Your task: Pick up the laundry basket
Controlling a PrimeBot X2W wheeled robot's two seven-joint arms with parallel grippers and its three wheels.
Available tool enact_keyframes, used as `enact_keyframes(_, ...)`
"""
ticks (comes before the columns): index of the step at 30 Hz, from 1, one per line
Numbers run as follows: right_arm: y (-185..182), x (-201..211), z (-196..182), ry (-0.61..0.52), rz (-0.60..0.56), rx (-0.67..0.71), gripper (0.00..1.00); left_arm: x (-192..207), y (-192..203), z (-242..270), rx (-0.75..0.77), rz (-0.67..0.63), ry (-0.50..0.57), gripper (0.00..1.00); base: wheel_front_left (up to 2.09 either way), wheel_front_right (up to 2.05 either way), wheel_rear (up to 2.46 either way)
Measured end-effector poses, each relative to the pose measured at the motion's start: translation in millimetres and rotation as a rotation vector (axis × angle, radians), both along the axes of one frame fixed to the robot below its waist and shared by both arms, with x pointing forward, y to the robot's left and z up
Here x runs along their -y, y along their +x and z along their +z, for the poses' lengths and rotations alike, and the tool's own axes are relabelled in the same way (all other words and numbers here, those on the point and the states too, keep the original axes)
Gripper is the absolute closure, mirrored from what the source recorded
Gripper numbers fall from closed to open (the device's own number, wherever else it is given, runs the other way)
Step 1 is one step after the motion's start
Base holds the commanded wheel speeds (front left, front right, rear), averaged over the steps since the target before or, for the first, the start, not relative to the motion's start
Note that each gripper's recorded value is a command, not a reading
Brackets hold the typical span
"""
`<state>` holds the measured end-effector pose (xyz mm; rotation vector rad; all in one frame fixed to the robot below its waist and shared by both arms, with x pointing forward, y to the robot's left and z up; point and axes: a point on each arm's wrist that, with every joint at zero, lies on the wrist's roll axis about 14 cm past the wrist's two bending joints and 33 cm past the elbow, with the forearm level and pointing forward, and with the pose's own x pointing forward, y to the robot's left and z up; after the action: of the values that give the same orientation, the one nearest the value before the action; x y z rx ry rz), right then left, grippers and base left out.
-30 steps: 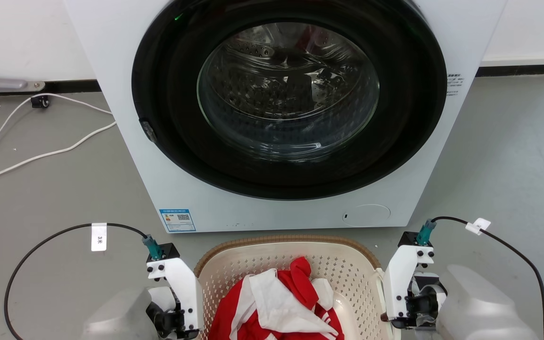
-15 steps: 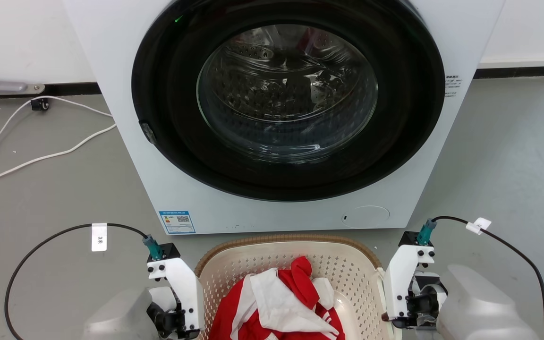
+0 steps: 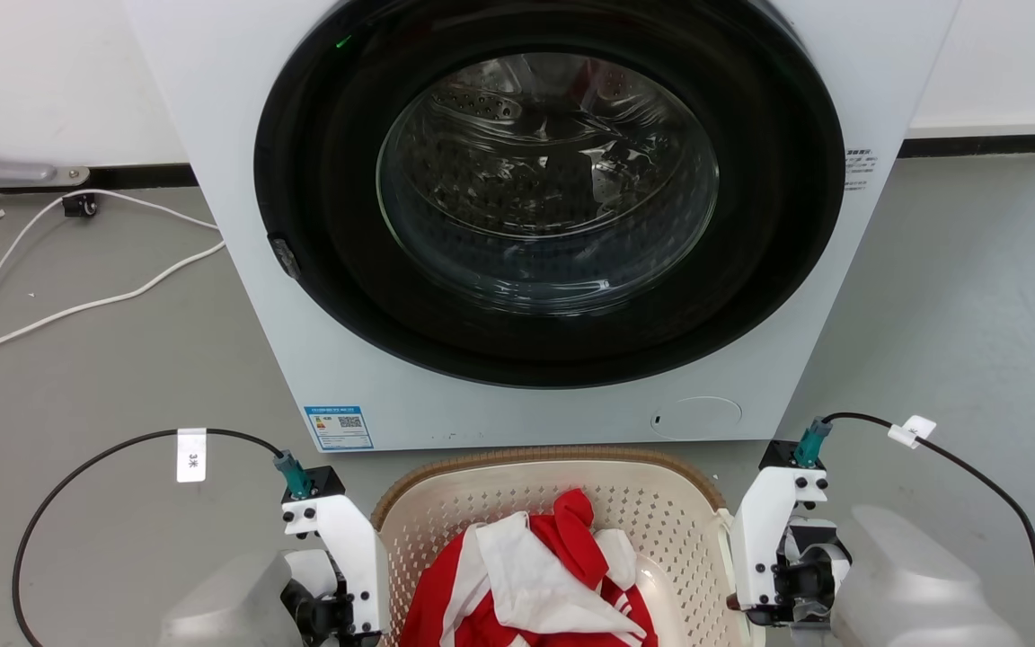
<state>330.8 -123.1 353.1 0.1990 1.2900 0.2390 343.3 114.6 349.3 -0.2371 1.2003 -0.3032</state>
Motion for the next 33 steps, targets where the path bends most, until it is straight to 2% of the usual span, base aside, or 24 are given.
enact_keyframes(33, -7.2, 0.9, -3.3, 0.001, 0.0, -0.028, 1.0, 0.6, -5.3, -3.1, -0.027, -0.003, -0.002, 1.0, 0.0, 0.0, 0.0)
